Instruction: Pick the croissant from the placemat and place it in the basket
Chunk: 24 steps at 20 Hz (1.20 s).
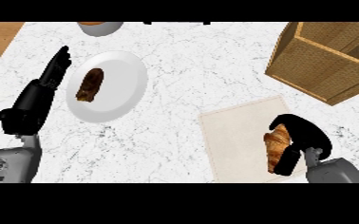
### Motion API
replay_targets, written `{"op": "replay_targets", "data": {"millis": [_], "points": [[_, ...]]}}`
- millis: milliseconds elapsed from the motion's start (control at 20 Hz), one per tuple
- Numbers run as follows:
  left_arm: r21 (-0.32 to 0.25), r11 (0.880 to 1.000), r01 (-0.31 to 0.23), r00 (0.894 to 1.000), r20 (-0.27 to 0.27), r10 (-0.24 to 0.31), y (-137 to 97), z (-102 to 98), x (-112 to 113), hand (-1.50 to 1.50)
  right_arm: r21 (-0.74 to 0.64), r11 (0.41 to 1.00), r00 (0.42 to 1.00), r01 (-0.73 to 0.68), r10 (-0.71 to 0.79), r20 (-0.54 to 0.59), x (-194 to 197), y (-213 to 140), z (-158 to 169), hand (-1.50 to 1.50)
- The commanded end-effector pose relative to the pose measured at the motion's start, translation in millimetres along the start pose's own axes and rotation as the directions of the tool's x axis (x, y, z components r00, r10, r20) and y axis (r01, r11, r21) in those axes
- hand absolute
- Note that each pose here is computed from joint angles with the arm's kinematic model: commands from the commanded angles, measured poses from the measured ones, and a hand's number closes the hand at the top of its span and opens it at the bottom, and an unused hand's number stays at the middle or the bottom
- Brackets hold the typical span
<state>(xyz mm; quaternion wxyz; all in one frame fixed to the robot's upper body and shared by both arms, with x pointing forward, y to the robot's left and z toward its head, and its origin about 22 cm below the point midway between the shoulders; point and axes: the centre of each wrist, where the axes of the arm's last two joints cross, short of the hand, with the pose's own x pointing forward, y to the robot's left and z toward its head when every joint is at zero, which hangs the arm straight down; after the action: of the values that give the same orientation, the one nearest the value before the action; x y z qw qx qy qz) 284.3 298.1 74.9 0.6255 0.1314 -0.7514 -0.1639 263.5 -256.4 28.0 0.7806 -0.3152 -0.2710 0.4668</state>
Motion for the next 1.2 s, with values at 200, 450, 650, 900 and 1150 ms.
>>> {"op": "replay_targets", "data": {"millis": [200,450,650,900,1150], "points": [[-0.021,1.0,-0.01,1.0,-0.006,0.01,3,3,-4,0.0,-0.01,0.997,0.996,-0.072,0.073,0.045,3,20,-13,1.5],[0.014,1.0,0.008,1.0,-0.001,-0.008,-13,-9,-9,0.0,-0.157,0.982,0.991,-0.106,0.118,0.069,6,7,-6,1.5],[0.028,1.0,-0.005,1.0,-0.018,0.006,0,1,-9,0.0,-0.323,0.941,0.993,-0.099,0.072,-0.094,-147,-81,-12,1.5],[0.022,1.0,-0.012,1.0,0.001,0.012,-2,3,-3,0.0,-0.513,0.856,0.985,-0.061,-0.032,-0.17,-232,-154,19,1.5],[-0.008,1.0,-0.009,1.0,-0.005,0.009,-4,1,-4,0.0,-0.759,0.616,0.972,0.21,-0.212,0.097,-251,-203,39,1.5]]}}
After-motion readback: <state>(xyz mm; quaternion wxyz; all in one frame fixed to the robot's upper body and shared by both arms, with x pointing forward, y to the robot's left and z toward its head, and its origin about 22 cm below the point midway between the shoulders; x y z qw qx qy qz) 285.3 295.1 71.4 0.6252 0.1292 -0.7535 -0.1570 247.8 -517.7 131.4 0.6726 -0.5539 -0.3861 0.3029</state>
